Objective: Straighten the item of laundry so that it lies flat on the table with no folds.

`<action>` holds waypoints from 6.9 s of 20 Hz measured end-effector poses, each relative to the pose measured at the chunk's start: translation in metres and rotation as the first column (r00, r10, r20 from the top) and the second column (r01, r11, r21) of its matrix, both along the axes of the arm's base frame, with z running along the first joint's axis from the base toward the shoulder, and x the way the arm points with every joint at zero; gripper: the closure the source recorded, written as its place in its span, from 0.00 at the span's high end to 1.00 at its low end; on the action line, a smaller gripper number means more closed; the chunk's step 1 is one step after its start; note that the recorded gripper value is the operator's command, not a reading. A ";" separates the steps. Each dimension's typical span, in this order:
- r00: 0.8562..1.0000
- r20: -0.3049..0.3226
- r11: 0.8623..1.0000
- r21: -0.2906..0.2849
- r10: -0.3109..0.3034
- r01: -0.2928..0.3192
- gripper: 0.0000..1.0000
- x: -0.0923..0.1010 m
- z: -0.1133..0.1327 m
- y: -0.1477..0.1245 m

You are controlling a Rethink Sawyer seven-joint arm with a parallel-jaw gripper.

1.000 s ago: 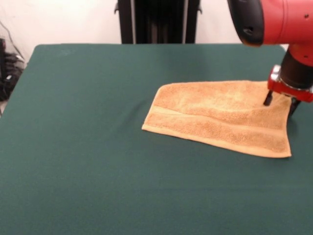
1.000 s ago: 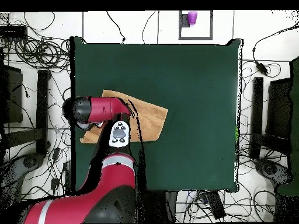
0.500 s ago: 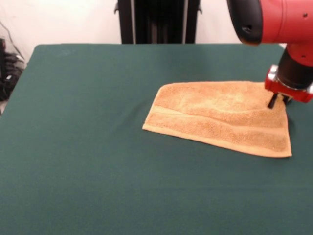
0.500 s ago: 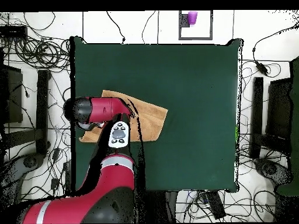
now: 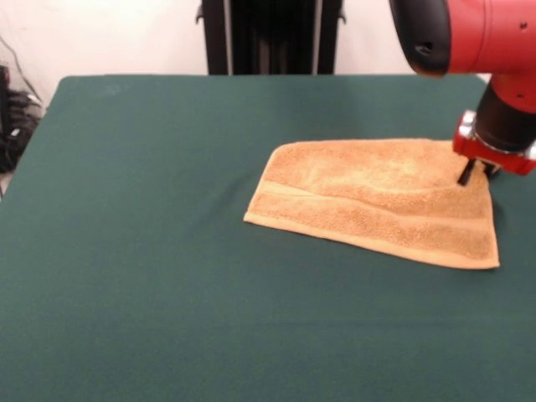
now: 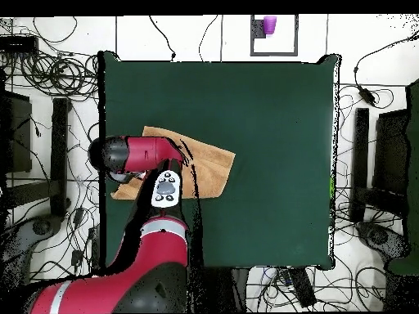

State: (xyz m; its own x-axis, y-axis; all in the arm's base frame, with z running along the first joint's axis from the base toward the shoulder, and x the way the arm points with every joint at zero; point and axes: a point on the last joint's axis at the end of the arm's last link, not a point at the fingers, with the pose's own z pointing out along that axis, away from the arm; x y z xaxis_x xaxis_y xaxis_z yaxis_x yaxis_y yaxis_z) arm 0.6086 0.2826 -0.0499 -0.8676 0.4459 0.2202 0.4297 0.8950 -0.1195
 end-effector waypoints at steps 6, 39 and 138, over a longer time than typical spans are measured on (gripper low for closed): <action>1.000 0.003 1.000 -0.008 0.001 -0.001 0.00 0.000 0.000 -0.002; 0.992 0.110 0.983 -0.177 0.059 -0.039 0.00 0.046 -0.001 -0.041; 0.867 0.477 0.965 -0.264 0.143 -0.014 1.00 0.101 0.020 -0.357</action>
